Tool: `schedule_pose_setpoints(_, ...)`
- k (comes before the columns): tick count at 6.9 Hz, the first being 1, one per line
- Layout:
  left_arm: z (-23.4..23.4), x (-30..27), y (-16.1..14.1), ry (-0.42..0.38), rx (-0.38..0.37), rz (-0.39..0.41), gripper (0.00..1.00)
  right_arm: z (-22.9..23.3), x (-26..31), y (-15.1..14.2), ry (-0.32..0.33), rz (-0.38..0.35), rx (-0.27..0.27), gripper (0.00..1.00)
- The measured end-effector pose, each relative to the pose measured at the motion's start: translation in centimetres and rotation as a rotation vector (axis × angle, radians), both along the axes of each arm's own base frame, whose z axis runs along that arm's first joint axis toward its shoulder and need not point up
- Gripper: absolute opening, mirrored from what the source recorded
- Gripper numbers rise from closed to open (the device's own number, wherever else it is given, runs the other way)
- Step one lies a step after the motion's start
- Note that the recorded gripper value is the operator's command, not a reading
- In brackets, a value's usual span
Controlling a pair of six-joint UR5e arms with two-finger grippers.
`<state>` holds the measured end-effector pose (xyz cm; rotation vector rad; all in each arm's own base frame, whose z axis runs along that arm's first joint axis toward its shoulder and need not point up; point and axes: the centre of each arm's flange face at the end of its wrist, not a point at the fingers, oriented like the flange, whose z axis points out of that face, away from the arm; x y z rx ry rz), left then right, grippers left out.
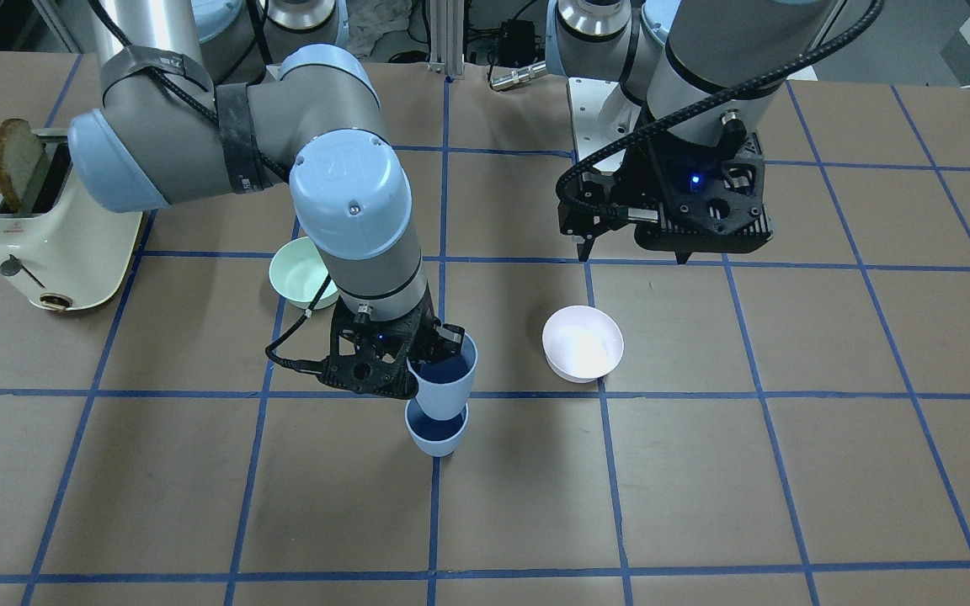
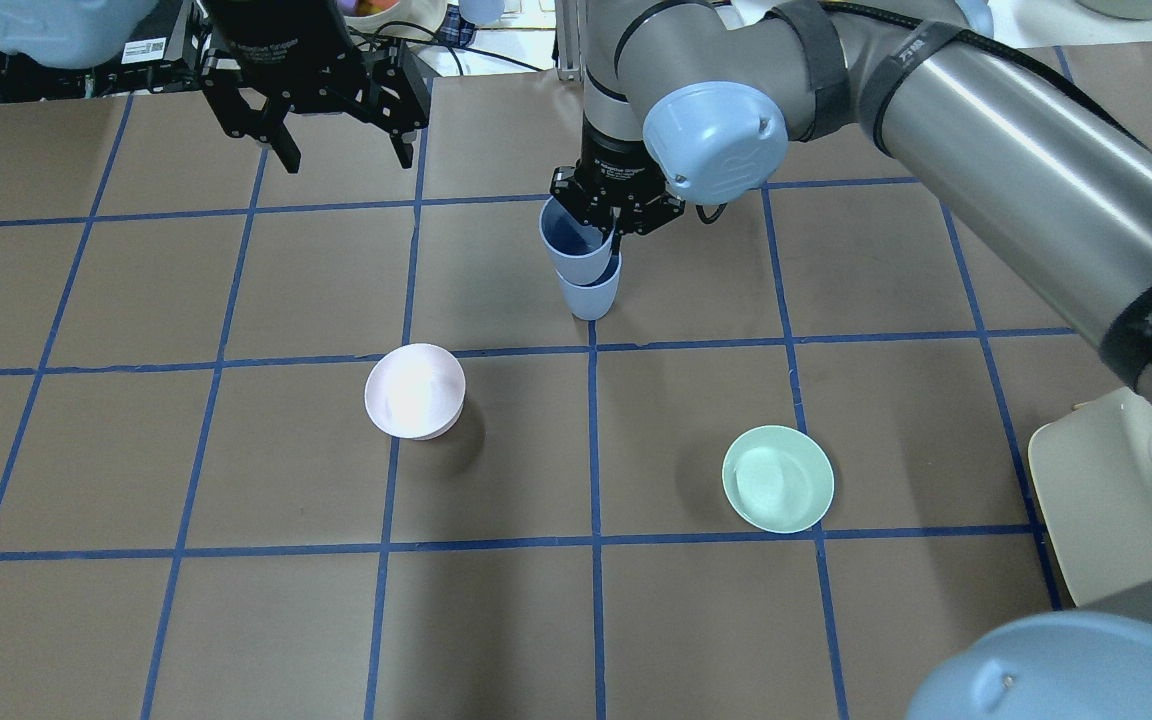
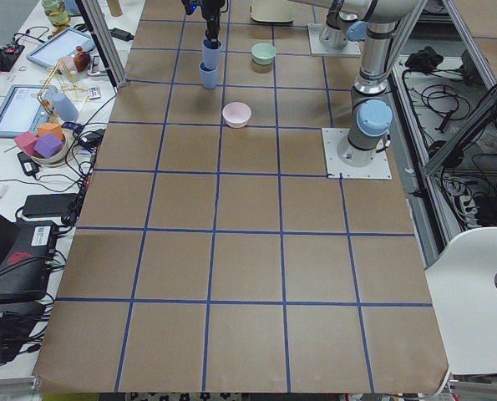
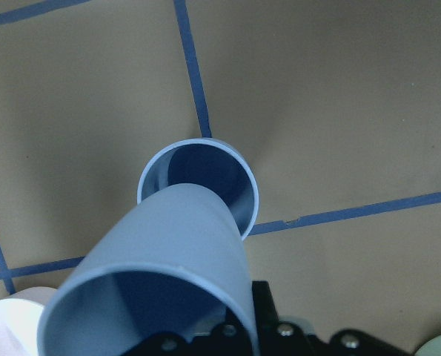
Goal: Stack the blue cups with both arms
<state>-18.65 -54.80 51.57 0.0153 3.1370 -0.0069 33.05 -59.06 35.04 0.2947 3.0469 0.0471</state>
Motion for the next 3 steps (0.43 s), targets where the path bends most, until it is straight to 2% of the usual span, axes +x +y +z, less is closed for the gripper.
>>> schedule_pose_setpoints(3, -0.4, 4.3, 2.5, -0.001, -0.014, -0.042, 1.0, -1.7, 0.2, -0.7, 0.004, 0.001, 0.003, 0.0)
